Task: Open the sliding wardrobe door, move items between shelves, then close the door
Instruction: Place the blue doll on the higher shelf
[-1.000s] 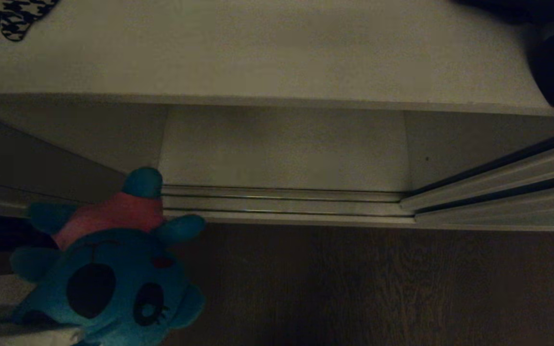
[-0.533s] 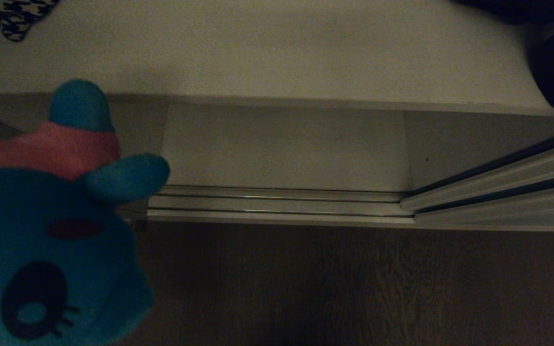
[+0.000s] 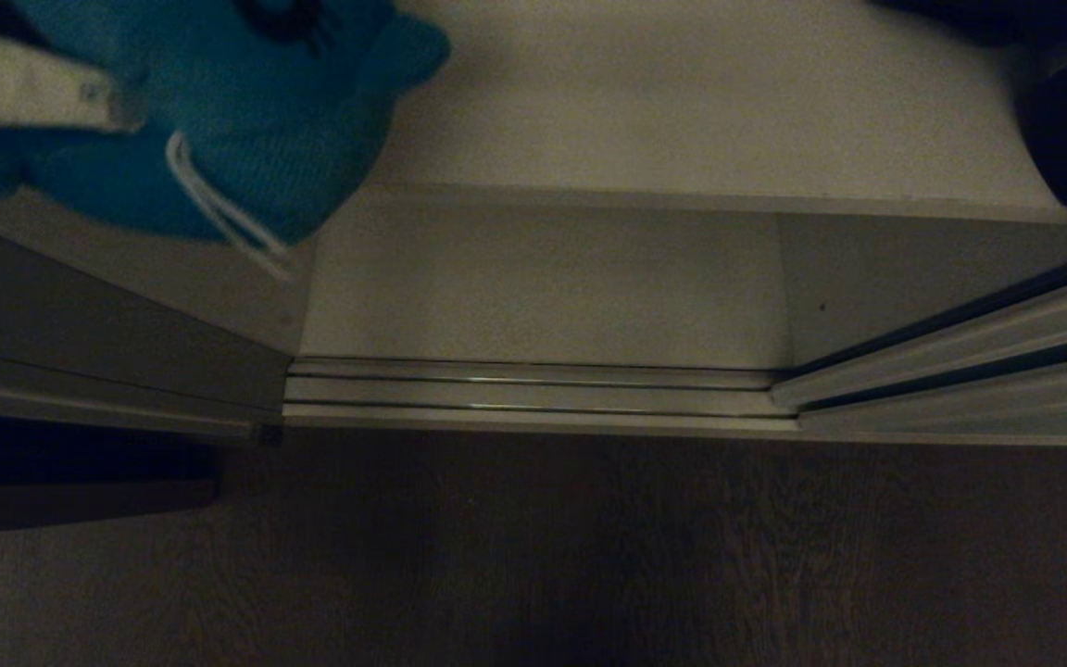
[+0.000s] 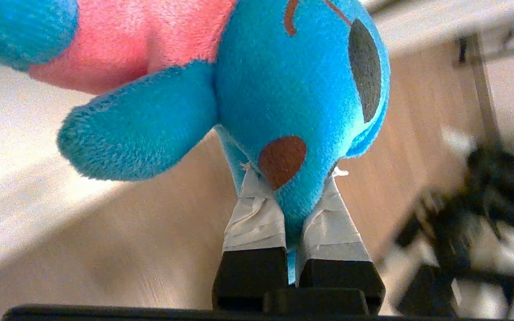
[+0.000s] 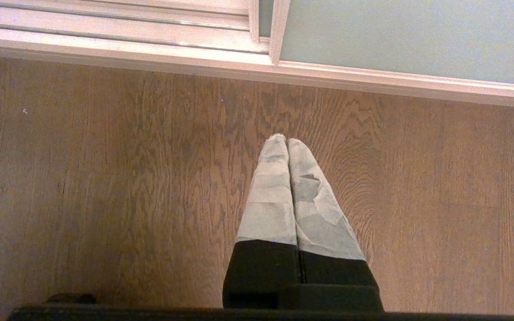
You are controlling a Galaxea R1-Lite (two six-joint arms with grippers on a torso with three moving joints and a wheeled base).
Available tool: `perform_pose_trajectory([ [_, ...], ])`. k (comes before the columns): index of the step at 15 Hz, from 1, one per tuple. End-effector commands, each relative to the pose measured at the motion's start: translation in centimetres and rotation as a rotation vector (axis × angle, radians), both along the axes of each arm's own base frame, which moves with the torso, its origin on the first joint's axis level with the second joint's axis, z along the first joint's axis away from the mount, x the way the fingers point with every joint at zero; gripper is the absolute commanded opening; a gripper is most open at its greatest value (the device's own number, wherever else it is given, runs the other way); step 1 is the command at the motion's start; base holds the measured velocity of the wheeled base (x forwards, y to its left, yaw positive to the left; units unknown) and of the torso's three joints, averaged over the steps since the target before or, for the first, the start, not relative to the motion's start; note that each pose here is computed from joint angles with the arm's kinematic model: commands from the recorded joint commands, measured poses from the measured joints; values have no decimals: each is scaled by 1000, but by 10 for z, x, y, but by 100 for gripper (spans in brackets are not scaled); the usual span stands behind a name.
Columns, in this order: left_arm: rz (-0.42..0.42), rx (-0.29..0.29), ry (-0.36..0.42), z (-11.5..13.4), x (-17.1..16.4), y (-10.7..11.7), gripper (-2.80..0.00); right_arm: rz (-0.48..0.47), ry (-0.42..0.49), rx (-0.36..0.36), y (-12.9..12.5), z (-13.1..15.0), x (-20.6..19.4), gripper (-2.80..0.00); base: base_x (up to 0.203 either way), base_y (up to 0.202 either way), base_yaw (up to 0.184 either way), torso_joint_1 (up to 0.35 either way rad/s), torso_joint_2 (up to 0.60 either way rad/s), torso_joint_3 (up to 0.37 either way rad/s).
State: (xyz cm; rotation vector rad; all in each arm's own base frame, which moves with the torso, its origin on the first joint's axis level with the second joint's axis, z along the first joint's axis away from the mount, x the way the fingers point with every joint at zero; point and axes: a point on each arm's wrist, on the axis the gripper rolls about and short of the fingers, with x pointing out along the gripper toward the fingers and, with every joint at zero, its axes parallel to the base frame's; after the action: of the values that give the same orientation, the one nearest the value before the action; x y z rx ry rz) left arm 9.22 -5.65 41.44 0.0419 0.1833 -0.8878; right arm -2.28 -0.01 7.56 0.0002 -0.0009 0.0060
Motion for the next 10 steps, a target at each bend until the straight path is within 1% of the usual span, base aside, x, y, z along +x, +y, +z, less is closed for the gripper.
perform_pose_trajectory([
  [1,-8,7,10,10,44,-25,-280,1,-4,0,0,0,0,-280,0,0,0,0,0,0],
  [2,-12,0,-19,15,56,-36,-280,2,-4,0,0,0,0,-280,0,0,0,0,0,0],
  [3,-12,-28,-82,20,66,-48,-280,1,-4,0,0,0,0,-280,0,0,0,0,0,0],
  [4,14,-54,-135,22,79,-64,-280,0,-4,0,0,0,0,-280,0,0,0,0,0,0],
  [5,53,-66,-165,21,91,-78,-280,1,-4,0,0,0,0,-280,0,0,0,0,0,0],
  [6,70,-79,-185,19,100,-90,-280,0,-4,0,0,0,0,-280,0,0,0,0,0,0],
  [8,74,-85,-174,12,112,-103,-280,2,-4,0,0,0,0,-280,0,0,0,0,0,0],
  [9,83,-105,-181,11,118,-108,-280,2,-4,0,0,0,0,-280,0,0,0,0,0,0],
  [10,88,-145,-206,13,122,-111,-280,2,-4,0,0,0,0,-280,0,0,0,0,0,0],
])
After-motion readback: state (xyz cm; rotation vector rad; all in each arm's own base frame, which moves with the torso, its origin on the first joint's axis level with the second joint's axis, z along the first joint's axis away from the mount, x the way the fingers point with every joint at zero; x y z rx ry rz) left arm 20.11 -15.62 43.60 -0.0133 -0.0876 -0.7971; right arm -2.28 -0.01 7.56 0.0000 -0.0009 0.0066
